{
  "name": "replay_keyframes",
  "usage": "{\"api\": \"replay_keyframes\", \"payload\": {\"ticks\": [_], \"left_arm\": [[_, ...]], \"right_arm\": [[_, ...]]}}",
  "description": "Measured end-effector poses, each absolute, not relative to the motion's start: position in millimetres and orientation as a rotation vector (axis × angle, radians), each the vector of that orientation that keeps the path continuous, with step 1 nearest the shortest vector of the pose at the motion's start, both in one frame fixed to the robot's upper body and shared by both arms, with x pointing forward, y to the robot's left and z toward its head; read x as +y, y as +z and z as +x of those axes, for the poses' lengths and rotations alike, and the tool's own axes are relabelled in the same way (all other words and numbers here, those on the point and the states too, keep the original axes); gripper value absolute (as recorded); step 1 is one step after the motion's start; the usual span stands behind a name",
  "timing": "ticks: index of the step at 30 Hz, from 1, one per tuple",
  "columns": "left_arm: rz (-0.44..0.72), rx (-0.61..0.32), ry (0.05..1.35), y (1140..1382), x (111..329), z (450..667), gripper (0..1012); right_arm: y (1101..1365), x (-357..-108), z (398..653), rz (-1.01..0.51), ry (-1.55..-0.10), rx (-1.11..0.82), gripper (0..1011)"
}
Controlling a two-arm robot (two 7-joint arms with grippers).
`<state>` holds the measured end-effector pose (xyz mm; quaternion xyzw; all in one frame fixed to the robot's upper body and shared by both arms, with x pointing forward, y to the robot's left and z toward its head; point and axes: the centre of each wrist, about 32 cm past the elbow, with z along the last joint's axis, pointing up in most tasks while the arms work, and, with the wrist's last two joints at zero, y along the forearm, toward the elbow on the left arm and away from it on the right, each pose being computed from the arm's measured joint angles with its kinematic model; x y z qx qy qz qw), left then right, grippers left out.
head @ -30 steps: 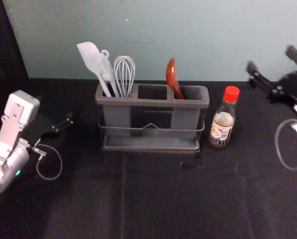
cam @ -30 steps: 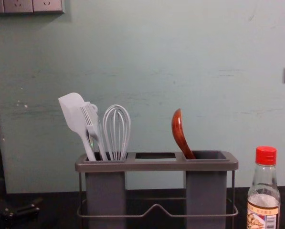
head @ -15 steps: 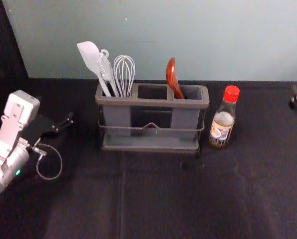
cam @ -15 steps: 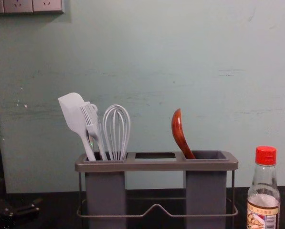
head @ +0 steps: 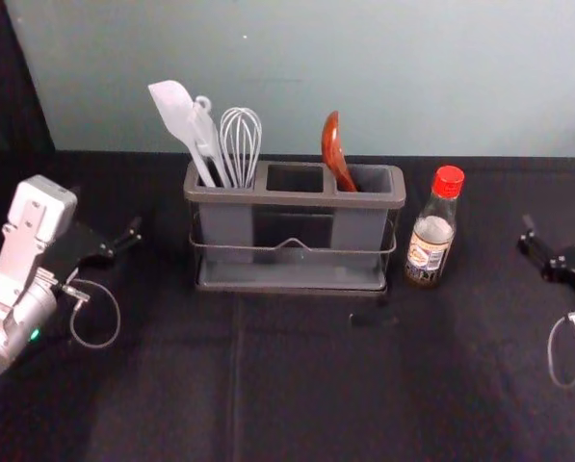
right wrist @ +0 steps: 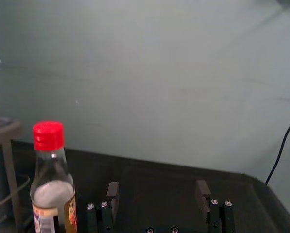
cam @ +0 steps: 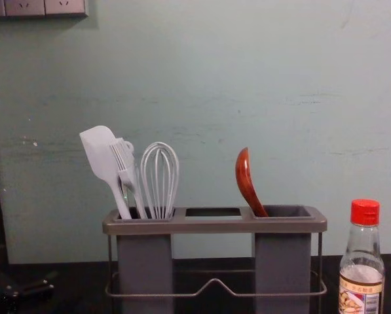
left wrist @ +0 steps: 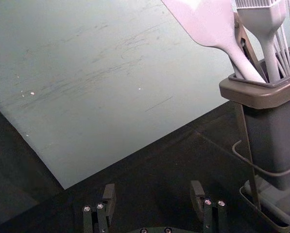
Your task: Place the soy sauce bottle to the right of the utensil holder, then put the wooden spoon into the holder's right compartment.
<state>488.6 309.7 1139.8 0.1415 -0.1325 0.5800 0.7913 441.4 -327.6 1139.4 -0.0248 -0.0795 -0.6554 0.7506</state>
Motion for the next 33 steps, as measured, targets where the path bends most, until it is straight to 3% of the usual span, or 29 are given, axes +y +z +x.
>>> {"api": "replay_keyframes", "payload": {"ticks": [33], "left_arm": [[0.304,-0.285,1.248,1139.8,309.7,488.6,1005]], "right_arm": [[1132.6,-325.4,444.7,-0.073,-1.422,-0.142,1004]]}}
